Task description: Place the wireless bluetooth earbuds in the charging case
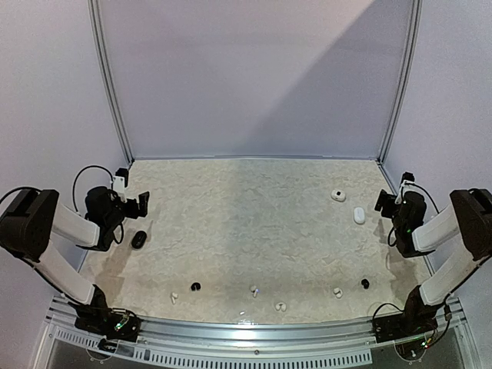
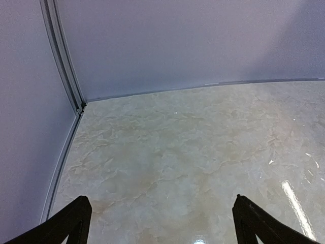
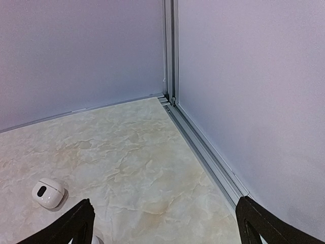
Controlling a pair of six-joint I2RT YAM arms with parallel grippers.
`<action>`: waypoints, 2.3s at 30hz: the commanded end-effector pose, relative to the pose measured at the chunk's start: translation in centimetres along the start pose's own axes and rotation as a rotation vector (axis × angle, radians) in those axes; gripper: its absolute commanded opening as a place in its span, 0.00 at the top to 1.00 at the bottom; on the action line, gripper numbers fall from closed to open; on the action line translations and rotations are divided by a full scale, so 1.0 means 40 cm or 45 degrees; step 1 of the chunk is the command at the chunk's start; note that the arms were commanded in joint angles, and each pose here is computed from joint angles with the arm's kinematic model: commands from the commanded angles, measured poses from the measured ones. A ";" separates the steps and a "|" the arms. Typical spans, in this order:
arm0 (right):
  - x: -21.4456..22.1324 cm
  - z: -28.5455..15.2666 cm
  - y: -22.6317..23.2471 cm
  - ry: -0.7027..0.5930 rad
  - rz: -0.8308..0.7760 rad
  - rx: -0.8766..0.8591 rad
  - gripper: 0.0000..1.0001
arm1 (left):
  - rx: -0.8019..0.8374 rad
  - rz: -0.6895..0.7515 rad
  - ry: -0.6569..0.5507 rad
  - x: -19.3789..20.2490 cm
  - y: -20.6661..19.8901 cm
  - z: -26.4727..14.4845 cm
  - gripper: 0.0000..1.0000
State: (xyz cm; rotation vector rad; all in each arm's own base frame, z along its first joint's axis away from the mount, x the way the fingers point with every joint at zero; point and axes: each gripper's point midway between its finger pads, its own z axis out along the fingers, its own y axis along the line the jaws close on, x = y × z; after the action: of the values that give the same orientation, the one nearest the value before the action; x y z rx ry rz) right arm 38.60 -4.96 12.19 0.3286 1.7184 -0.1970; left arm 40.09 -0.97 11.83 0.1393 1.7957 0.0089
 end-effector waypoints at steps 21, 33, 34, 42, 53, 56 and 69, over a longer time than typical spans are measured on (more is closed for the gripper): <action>0.060 -0.070 0.170 1.023 0.083 -0.034 0.09 | 0.518 0.024 0.162 -0.295 -0.161 -0.035 0.01; 0.231 -0.019 0.245 1.399 -0.080 -0.046 0.26 | 0.632 -0.136 0.147 -0.339 -0.207 -0.060 0.01; 0.239 -0.017 0.245 1.407 -0.075 -0.042 0.26 | 0.622 -0.128 0.148 -0.338 -0.204 -0.059 0.01; 0.299 -0.031 0.240 1.466 -0.056 -0.013 0.32 | 0.657 -0.111 0.137 -0.339 -0.214 -0.053 0.01; 0.333 -0.027 0.232 1.485 -0.078 0.008 0.59 | 0.702 -0.124 0.109 -0.375 -0.226 -0.054 0.01; 0.313 -0.023 0.240 1.459 -0.086 -0.013 0.68 | 0.724 -0.167 0.115 -0.390 -0.231 -0.058 0.01; -0.222 -0.201 0.773 0.346 -0.620 -0.769 0.85 | 1.012 -0.317 0.287 -0.479 -0.378 -0.150 0.17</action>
State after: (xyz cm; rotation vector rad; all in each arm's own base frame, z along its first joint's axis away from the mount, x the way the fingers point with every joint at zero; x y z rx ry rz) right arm 41.18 17.03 10.69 -0.2650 2.4975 -0.0476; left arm 39.21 -14.39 29.76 0.4261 1.8799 -0.7589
